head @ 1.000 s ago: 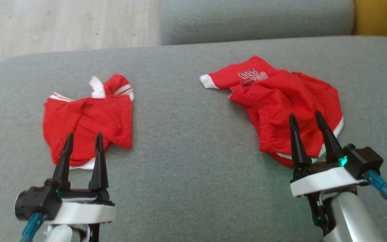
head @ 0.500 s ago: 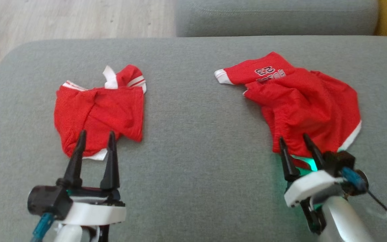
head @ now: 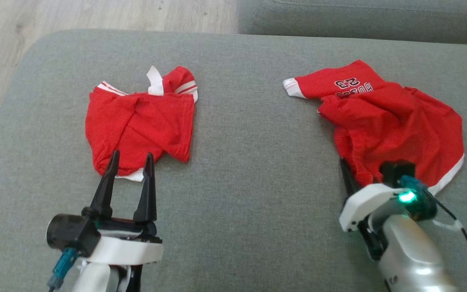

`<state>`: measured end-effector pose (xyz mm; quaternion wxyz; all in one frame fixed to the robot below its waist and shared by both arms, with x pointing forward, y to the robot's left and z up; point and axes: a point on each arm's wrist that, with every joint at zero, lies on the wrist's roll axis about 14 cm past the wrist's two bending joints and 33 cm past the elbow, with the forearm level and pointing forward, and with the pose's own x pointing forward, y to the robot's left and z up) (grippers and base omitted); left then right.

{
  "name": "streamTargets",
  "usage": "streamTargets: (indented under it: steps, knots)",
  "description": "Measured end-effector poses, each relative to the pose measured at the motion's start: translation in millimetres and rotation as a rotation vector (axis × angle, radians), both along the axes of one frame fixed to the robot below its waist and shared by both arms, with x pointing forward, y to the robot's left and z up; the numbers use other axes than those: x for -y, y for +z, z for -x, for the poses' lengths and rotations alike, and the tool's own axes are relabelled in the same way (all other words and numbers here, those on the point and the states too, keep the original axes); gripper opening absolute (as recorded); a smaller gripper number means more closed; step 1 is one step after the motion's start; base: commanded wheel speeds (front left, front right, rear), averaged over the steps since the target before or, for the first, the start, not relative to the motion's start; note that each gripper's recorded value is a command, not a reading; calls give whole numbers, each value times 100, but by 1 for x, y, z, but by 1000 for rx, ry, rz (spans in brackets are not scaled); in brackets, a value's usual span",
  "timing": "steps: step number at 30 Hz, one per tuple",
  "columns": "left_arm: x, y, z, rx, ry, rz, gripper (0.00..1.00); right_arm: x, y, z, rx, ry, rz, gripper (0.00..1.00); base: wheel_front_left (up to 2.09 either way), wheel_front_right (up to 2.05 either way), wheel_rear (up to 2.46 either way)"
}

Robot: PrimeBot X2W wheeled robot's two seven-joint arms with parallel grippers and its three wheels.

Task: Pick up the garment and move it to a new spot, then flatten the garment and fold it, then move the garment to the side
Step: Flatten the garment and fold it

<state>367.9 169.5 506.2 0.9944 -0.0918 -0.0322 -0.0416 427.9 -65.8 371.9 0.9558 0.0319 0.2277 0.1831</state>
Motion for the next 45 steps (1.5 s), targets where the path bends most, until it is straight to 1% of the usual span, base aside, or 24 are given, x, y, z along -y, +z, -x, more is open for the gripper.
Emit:
streamTargets:
  steps: [3,9,10,15,16,17,18,21,25,27,33,36,39,42,45]
  knots:
    - [-3,1,1,3,10,1,100,-18,10,-2,31,47,-32,0,0,0,0]
    - [-4,5,3,17,17,-7,100,-57,32,7,93,175,-72,0,0,0,0]
    - [-3,8,5,27,12,-5,100,-73,39,14,108,231,-84,0,0,0,0]
    - [-8,15,10,51,30,-7,100,-109,47,41,91,377,-83,0,0,0,0]
    - [-9,16,11,54,36,-7,100,-114,48,46,88,401,-79,92,0,0,0]
    - [-9,16,11,54,36,-7,100,-114,48,46,88,401,-79,100,0,0,0]
    - [-10,15,15,51,41,-10,100,-119,48,53,84,432,-68,100,0,0,0]
    - [-10,13,18,45,43,-5,100,-121,53,54,97,434,-82,100,0,0,0]
    - [-7,13,19,46,36,1,100,-117,68,51,153,405,-119,100,0,0,0]
    - [-5,16,18,56,31,6,100,-109,77,45,184,367,-138,100,0,0,0]
    - [12,26,10,90,-18,10,100,-60,106,18,300,177,-171,100,0,0,0]
    - [21,32,5,110,-47,17,100,-22,115,9,358,66,-134,100,0,0,0]
    - [30,35,0,119,-73,25,100,26,126,8,422,-78,-117,100,0,0,0]
    - [40,34,-5,114,-100,34,100,68,117,19,420,-204,-100,100,0,0,0]
    - [48,30,-9,102,-124,42,100,90,95,38,369,-269,-76,100,0,0,0]
